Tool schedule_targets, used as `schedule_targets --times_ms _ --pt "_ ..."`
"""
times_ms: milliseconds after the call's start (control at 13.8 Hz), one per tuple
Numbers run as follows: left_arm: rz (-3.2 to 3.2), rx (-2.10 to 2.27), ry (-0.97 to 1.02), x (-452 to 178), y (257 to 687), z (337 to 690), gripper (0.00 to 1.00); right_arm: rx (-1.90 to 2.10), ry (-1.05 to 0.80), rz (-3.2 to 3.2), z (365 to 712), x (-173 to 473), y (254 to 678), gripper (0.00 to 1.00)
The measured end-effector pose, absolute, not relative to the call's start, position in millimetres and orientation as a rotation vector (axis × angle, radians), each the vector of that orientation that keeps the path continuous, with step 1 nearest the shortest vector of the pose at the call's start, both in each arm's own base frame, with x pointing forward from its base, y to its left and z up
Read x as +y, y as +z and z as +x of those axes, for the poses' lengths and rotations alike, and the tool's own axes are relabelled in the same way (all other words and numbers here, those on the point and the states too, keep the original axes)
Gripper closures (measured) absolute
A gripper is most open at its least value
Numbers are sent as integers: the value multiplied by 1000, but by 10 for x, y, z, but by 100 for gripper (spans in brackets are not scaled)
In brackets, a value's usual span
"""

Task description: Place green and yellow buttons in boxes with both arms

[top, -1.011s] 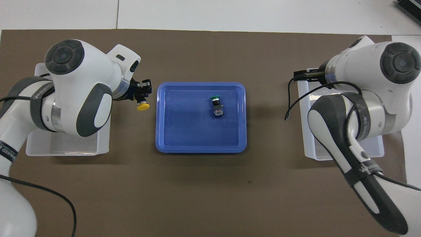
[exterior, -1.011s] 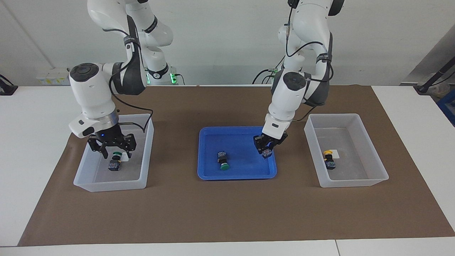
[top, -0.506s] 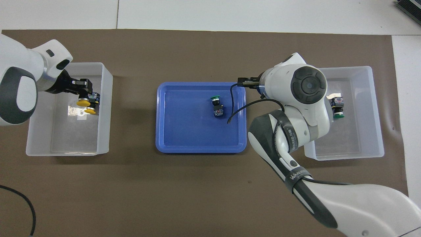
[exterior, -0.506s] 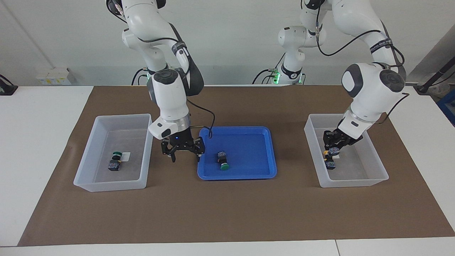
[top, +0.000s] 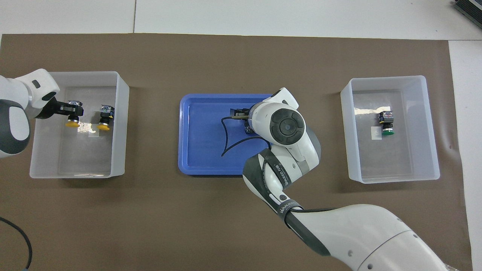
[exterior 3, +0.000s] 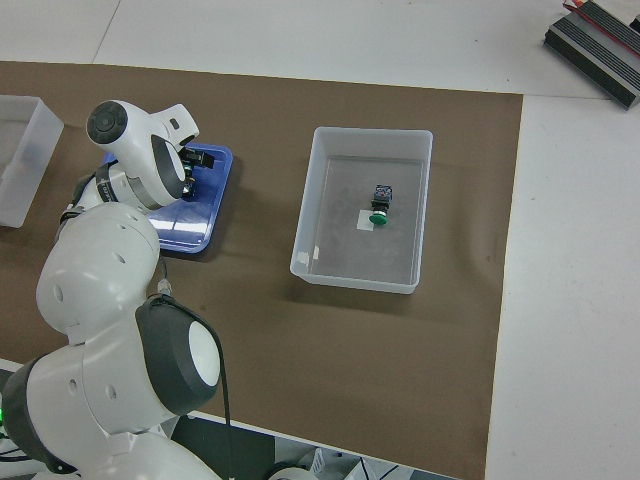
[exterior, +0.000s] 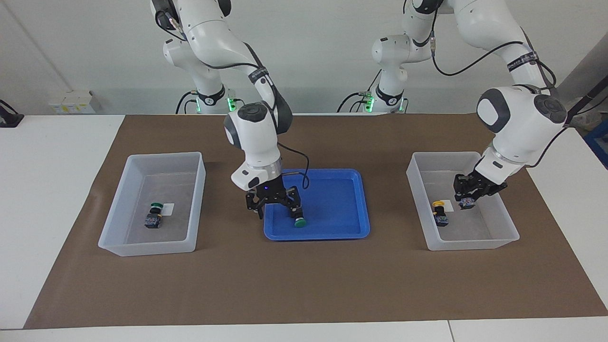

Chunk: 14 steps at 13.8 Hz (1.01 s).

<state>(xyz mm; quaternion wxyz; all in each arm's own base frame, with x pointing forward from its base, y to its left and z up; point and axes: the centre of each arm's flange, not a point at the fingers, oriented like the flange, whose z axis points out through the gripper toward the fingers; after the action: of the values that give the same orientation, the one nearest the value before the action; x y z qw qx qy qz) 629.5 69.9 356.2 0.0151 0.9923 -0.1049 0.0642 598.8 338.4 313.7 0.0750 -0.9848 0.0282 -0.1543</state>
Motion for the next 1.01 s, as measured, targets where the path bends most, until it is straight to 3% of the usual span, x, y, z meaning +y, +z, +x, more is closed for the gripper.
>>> schedule_targets --times_ms 289,578,867,939,1011 --pt "3098 -332 246 831 3241 6301 54 48 -394 -2992 5801 3443 2864 0" --pt "3096 -339 256 805 3262 6318 54 27 -323 -3040 5708 3435 2831 4" --pt "3075 -366 174 743 3730 6451 54 22 -305 -3053 5680 3436 2942 53" --pt "3072 -370 170 742 3901 6481 52 25 -305 -3054 5680 3431 2973 59" --pt "3071 -373 172 742 4001 6490 47 34 -300 -3059 5685 3406 3028 59"
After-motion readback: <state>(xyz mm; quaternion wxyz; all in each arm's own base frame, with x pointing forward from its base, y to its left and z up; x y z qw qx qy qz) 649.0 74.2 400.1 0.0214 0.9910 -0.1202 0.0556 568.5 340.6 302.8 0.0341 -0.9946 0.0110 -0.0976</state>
